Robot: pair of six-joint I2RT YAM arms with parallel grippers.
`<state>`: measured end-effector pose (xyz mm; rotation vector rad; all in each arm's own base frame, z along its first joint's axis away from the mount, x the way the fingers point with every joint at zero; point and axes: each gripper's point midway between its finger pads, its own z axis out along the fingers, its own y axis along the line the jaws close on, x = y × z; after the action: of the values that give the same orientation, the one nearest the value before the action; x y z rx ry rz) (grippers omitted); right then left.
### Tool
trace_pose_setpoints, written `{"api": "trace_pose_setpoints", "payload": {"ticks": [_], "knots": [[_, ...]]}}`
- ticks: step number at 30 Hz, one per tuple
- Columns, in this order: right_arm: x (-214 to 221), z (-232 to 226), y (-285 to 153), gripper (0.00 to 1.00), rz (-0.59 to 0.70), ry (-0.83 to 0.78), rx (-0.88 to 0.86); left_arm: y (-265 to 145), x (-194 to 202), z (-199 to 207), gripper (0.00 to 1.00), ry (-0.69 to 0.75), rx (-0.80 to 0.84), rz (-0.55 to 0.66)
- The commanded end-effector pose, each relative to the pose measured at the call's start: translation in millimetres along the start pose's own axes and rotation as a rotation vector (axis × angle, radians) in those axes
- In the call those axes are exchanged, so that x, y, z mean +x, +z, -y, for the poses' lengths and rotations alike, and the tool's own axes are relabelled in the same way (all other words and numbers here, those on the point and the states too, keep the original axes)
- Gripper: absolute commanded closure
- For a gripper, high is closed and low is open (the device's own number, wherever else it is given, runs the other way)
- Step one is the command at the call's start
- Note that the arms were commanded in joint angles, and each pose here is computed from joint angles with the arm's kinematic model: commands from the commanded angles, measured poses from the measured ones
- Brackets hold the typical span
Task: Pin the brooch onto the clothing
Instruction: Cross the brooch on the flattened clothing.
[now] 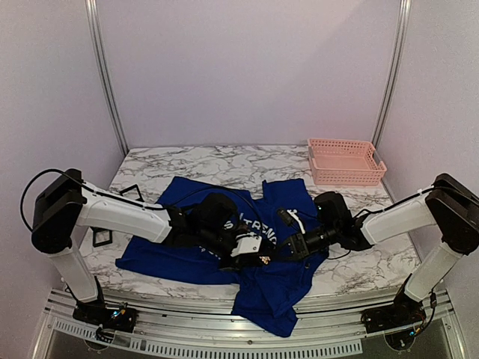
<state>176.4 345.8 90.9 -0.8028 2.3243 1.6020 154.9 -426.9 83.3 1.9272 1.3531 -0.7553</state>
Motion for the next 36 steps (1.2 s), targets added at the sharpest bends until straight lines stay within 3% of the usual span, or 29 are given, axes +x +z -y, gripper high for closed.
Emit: {"api": "trace_pose_setpoints", "payload": {"ticks": [1,15,36], "knots": [[7,-4,4,1.00,-0.026,0.007,-0.023,-8,-17,-8,1.00,0.017,-0.049,0.044],[11,-24,1,1.00,0.008,0.027,-0.068,-5,-7,-27,1.00,-0.133,-0.138,-0.013],[39,-27,16,1.00,-0.044,0.090,-0.060,-9,-9,-40,1.00,-0.156,-0.213,-0.003]]}}
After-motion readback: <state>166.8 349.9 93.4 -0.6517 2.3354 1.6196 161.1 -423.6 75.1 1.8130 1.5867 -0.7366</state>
